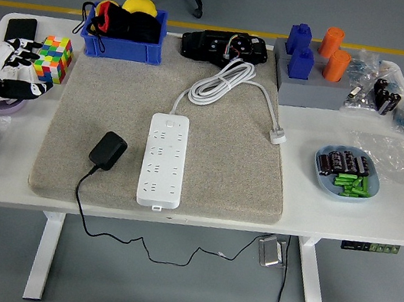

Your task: Pull the plug out,throw it away,press the button

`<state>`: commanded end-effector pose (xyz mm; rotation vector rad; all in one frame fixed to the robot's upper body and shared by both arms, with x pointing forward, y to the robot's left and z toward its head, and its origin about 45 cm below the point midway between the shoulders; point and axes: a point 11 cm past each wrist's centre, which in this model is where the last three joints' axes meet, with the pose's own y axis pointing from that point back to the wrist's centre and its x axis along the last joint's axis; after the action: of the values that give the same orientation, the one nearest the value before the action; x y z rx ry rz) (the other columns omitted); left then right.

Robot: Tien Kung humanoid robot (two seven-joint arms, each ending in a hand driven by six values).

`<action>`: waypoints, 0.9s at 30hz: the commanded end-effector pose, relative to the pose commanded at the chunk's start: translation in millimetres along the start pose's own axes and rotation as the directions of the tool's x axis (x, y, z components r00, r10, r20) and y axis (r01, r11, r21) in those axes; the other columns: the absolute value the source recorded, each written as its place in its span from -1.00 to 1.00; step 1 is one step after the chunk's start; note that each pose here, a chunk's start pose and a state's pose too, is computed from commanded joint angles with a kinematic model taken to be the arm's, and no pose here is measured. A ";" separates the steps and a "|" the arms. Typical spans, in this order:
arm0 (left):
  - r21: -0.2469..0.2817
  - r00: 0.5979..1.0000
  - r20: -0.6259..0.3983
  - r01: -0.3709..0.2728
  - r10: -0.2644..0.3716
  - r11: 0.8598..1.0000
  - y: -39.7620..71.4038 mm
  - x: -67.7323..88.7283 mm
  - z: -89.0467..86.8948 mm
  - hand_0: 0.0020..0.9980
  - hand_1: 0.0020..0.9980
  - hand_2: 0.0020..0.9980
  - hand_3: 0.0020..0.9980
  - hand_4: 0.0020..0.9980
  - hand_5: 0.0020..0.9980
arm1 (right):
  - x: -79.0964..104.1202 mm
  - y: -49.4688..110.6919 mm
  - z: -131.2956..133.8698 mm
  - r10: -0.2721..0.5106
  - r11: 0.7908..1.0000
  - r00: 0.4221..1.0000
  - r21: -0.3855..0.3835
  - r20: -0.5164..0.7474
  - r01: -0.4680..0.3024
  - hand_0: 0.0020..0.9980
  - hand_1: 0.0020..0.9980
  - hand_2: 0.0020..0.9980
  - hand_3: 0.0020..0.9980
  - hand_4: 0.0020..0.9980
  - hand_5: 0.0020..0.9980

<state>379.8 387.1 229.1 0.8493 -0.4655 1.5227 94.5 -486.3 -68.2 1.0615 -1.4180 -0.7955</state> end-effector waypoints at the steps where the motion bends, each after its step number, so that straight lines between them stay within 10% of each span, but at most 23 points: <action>1: 0.000 1.000 0.001 0.000 0.000 1.000 -0.1 0.0 0.0 0.56 0.53 0.56 0.70 0.59 -0.81 | 0.2 0.0 0.0 0.000 1.000 1.000 0.000 0.000 0.000 0.50 0.40 0.42 0.45 0.53 0.31; 27: 0.002 1.000 0.000 0.012 -0.012 1.000 1.7 -4.7 -1.4 0.56 0.53 0.56 0.70 0.56 -0.83 | -1.4 -0.2 4.1 -0.002 1.000 1.000 -0.007 -0.001 0.002 0.50 0.40 0.42 0.45 0.53 0.30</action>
<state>377.6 384.7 225.1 0.8524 -0.4577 1.5126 90.4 -485.6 -69.5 1.0586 -1.4123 -0.8006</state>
